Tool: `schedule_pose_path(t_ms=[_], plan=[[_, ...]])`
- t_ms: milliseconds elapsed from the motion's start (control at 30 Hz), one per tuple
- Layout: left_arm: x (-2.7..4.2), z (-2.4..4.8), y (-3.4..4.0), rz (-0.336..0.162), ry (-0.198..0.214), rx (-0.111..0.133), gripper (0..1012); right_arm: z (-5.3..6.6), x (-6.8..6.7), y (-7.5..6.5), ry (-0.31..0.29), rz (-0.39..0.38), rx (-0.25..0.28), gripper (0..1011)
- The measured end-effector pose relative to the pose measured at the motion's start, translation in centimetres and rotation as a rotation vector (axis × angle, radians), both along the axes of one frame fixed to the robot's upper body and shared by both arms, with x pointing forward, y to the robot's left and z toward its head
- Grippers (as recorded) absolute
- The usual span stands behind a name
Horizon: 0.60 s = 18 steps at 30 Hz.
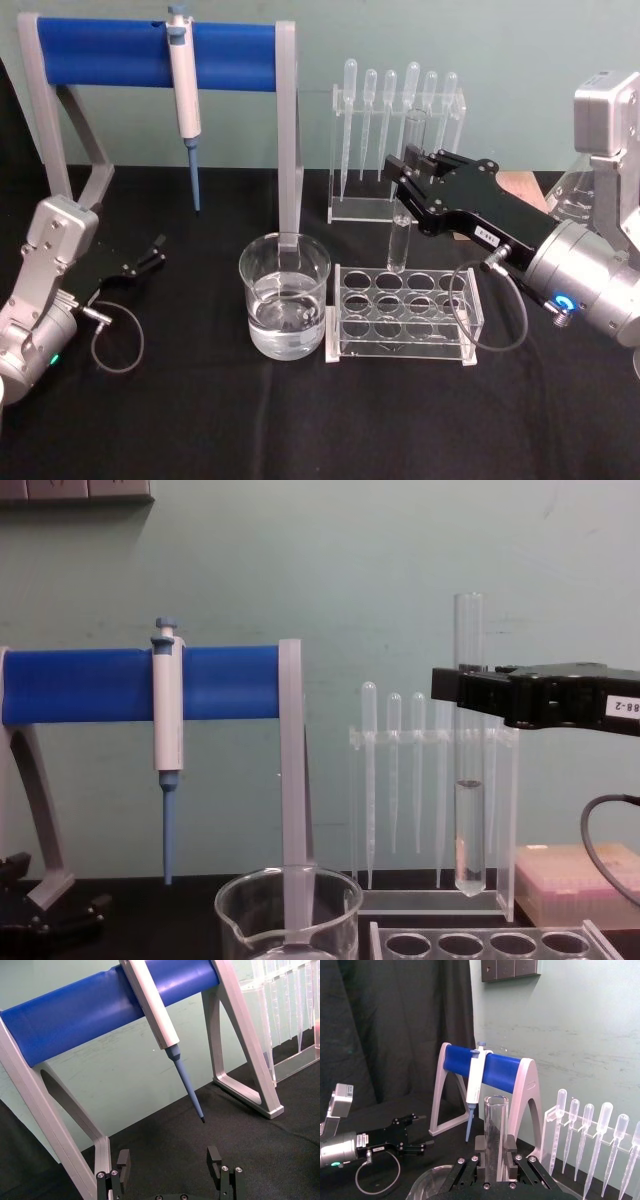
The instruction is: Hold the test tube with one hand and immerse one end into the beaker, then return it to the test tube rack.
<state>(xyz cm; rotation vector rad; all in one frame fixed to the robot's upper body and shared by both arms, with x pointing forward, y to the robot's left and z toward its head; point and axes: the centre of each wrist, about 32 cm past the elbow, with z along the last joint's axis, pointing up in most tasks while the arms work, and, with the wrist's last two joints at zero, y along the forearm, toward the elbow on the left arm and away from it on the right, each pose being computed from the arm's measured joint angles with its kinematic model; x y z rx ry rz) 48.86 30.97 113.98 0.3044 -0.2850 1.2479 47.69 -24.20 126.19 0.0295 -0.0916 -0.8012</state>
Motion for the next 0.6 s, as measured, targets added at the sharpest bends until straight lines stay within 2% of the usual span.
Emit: schedule_pose_path(t_ms=[600], plan=[[0.00, 0.00, 0.00, 0.000, 0.000, 0.000, 1000, 0.00, 0.00, 0.00, 0.000, 0.000, 0.000, 227]])
